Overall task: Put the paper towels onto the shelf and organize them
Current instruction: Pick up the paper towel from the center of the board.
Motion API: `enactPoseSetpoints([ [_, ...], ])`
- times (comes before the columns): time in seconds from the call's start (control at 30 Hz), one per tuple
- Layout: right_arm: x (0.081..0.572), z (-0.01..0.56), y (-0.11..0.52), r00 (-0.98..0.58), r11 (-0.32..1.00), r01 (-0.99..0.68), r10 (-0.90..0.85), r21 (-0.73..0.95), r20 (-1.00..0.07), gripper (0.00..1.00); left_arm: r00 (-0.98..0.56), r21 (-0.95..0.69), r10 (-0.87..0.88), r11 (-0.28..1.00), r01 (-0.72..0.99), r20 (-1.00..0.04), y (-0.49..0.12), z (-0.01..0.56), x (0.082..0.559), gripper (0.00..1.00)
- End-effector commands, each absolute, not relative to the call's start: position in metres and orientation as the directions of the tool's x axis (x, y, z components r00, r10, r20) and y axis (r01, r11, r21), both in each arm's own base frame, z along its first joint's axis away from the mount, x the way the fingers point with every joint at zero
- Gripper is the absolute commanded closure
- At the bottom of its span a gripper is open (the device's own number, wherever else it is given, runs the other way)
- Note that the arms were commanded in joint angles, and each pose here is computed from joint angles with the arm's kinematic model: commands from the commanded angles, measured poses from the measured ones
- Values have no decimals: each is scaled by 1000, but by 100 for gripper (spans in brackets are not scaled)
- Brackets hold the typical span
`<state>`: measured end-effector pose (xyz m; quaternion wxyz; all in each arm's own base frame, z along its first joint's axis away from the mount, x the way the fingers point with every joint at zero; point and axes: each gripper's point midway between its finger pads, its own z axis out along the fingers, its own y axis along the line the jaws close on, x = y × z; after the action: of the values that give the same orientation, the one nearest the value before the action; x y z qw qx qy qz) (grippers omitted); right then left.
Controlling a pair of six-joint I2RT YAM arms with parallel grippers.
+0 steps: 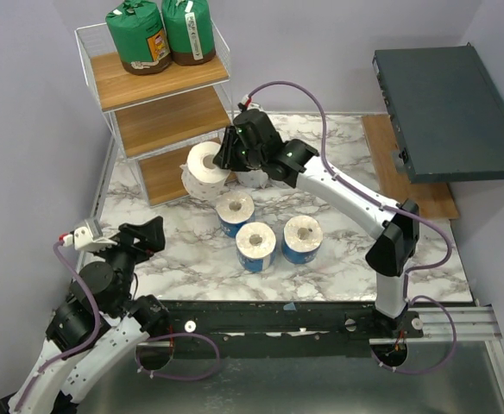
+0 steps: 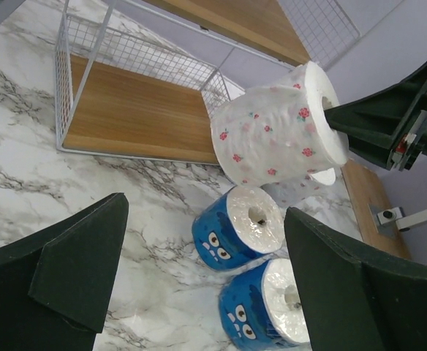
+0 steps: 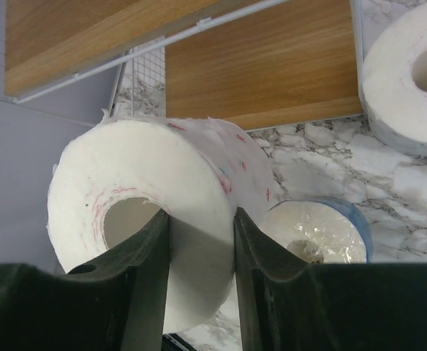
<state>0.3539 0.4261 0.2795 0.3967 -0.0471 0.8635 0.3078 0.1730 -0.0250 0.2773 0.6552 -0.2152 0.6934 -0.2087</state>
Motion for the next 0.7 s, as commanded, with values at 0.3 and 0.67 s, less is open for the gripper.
enactPoseSetpoints([
  [0.3,350,218,472,-718,737,-214,326,641,-615,64,-50,-582,-585,811,-59,-810,-15,260,166,10],
  [0.67,382,201,476,-648,759,-126,425,639,-633,64,-82,-605,-607,795,-49,-790,-21,249,165,11],
])
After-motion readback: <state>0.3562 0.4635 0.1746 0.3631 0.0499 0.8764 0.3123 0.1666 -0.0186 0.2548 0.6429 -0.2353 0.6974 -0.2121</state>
